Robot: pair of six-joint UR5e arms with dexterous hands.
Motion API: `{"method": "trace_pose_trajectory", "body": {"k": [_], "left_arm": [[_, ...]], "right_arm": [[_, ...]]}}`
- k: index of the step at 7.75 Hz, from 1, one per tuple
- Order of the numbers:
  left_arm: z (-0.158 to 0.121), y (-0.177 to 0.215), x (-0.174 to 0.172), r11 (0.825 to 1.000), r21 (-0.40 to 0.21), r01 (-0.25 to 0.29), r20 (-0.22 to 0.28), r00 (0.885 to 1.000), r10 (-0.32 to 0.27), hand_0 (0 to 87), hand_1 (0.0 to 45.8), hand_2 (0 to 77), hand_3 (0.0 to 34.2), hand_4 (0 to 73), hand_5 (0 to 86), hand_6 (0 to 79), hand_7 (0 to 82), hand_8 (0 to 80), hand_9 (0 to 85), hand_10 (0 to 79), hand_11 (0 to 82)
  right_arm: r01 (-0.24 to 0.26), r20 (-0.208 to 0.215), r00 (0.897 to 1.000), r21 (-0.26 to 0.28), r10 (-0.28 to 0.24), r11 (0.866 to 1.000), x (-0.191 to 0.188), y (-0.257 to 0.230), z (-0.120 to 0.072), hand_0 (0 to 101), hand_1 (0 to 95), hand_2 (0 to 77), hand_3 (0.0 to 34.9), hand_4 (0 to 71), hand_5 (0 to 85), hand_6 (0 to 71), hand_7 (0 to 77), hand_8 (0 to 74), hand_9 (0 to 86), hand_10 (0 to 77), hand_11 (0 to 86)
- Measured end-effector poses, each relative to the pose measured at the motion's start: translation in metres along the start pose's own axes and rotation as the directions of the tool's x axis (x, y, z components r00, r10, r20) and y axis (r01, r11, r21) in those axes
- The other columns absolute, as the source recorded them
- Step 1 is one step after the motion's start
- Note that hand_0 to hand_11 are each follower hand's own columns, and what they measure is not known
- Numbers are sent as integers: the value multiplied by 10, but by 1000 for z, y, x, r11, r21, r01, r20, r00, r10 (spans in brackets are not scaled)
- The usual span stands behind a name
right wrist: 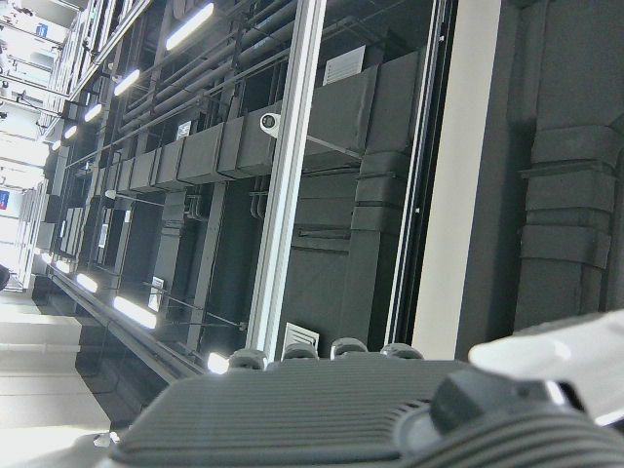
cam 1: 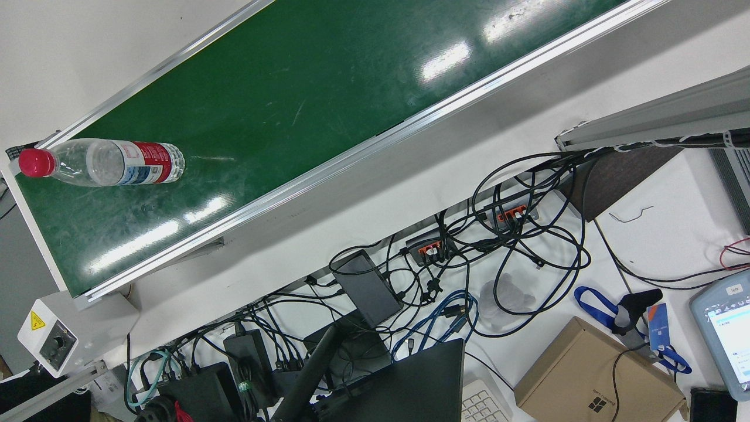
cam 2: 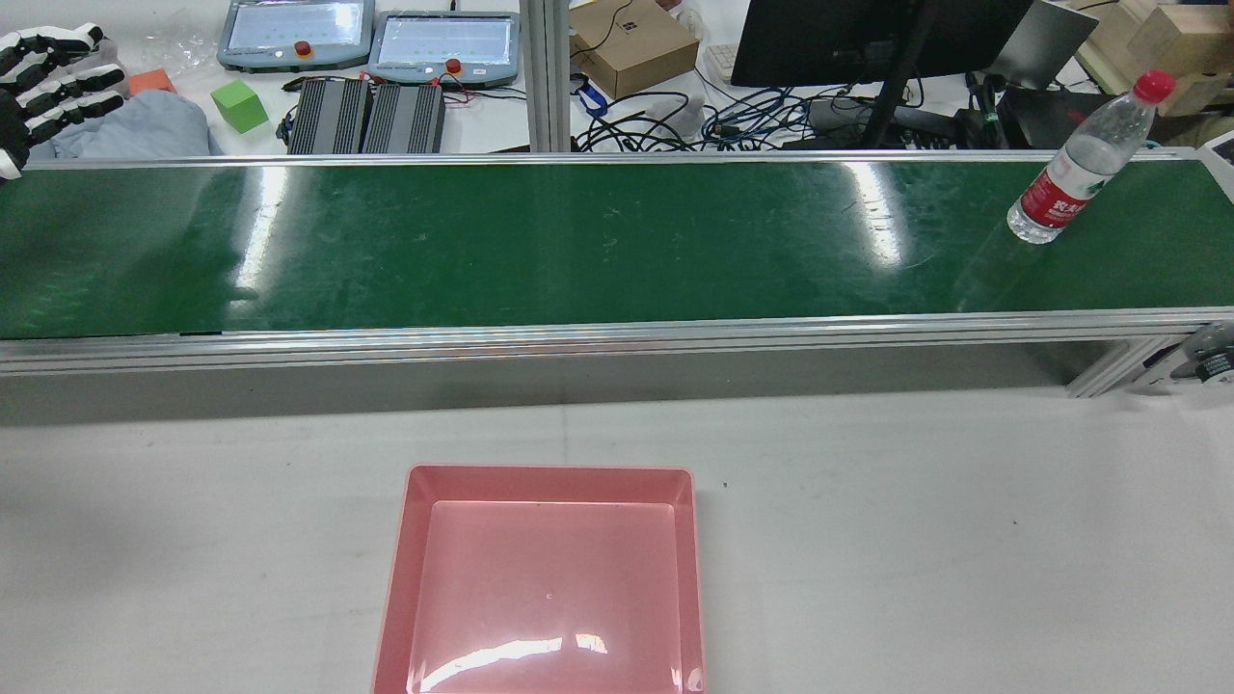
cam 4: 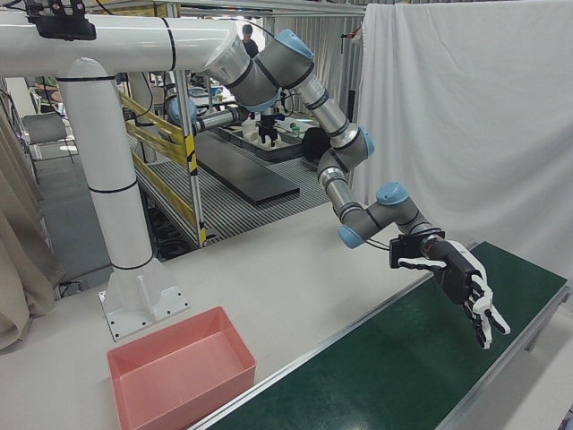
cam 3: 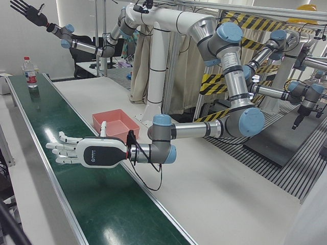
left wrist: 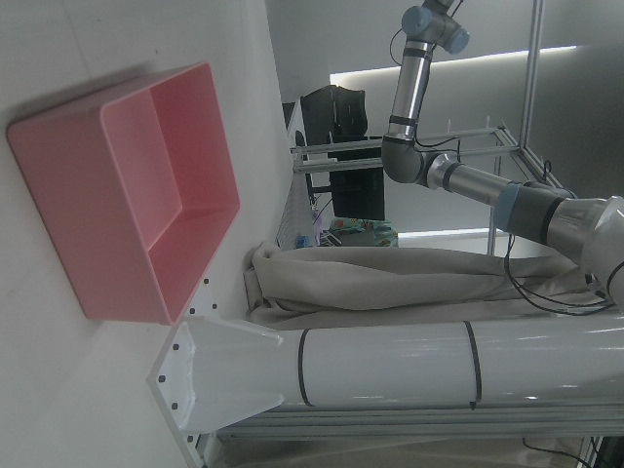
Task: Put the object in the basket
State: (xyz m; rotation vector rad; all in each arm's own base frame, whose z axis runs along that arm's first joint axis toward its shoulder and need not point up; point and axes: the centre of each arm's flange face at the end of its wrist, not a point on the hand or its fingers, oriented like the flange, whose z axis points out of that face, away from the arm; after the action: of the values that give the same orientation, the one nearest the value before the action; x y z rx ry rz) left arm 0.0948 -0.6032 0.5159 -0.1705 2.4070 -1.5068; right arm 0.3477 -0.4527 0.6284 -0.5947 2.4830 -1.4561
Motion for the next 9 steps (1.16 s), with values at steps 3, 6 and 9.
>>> {"method": "trace_pose_trajectory", "body": {"k": [3,6,9], "left_arm": [[0,0,1,1000,-2,-1,-2,1000,1,551,82,5,67,60,338,65,44,125,114,65,109],[0,0,2,1000,-1,-2,-5,1000,2,551,82,5,73,22,344,49,44,104,93,49,93],[0,1,3,1000,-3,-2,-6,1000,2,551,82,5,76,22,344,49,44,104,98,49,93]], "right_arm": [[0,0,1000,1,0,1000,0,0,0,3,0,5,1,5,0,0,5,0,0,0,0],[0,0,1000,1,0,1000,0,0,0,3,0,5,2,5,0,0,5,0,0,0,0],[1,0,1000,2,-1,1000,0,-1,-1,3,0,5,1,5,0,0,5,0,0,0,0]]}}
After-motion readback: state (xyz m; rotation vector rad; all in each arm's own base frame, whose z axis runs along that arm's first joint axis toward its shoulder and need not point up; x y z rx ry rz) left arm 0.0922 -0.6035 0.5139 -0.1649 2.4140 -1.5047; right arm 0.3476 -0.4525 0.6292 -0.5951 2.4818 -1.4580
